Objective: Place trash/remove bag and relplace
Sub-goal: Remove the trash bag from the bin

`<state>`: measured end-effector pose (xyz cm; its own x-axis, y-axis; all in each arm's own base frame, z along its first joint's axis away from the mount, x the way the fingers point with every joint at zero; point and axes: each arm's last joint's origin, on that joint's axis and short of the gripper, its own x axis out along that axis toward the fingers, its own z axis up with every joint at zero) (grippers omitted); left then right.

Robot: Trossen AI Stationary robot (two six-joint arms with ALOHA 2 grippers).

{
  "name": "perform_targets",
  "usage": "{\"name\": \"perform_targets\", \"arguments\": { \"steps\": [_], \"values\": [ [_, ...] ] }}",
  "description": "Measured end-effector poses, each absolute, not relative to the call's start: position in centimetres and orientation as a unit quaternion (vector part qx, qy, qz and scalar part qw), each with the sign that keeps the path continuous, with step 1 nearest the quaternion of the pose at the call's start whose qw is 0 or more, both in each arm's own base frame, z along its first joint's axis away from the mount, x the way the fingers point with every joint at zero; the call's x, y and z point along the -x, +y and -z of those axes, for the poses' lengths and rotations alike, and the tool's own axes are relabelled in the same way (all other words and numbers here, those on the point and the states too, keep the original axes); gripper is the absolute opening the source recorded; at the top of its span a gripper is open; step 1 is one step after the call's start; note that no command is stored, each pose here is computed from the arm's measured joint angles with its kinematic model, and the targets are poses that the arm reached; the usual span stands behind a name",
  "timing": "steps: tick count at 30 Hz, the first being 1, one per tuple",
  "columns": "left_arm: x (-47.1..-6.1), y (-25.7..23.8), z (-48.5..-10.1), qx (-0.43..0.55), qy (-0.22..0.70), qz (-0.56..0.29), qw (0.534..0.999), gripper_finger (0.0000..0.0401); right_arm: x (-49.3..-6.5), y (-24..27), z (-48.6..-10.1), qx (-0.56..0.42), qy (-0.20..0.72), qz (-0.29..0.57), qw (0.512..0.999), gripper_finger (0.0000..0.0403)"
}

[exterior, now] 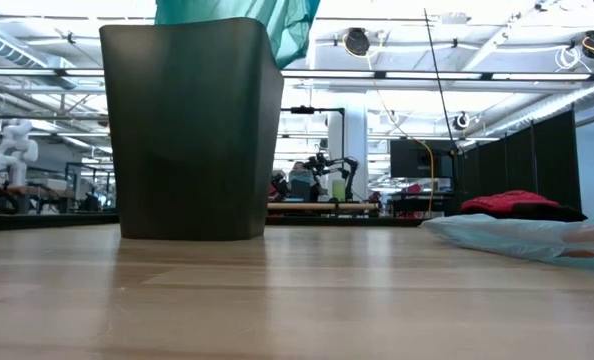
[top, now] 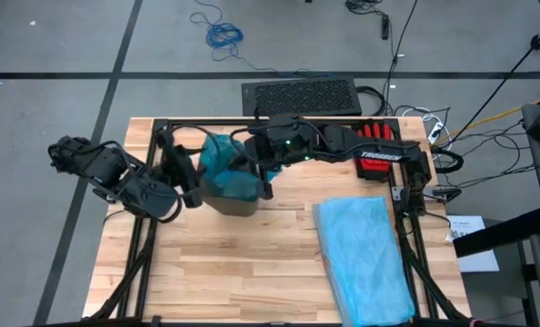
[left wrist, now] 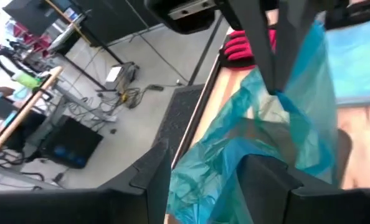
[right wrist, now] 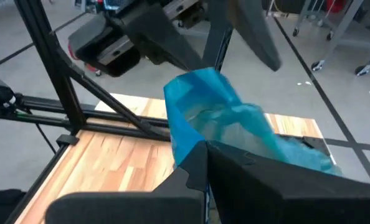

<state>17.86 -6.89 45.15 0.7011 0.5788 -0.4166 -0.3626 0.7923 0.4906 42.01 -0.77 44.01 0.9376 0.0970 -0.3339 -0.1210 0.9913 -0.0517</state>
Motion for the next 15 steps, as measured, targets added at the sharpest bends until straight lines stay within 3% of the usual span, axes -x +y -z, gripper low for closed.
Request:
{"name": "perform_targets", "arguments": {
  "steps": [8,15],
  "values": [
    [-16.9,-8.6,-45.4,-0.177,0.258,-0.237,0.92,0.0176,-41.6,-1.2,-45.3,0.054,0.131,-0.03,0.99,0.0],
    [-15.8,-9.6,-45.9,-0.239,0.191,-0.298,0.904,0.0176,-41.4,-1.4,-45.4,0.053,0.13,-0.026,0.99,0.0]
  ]
}}
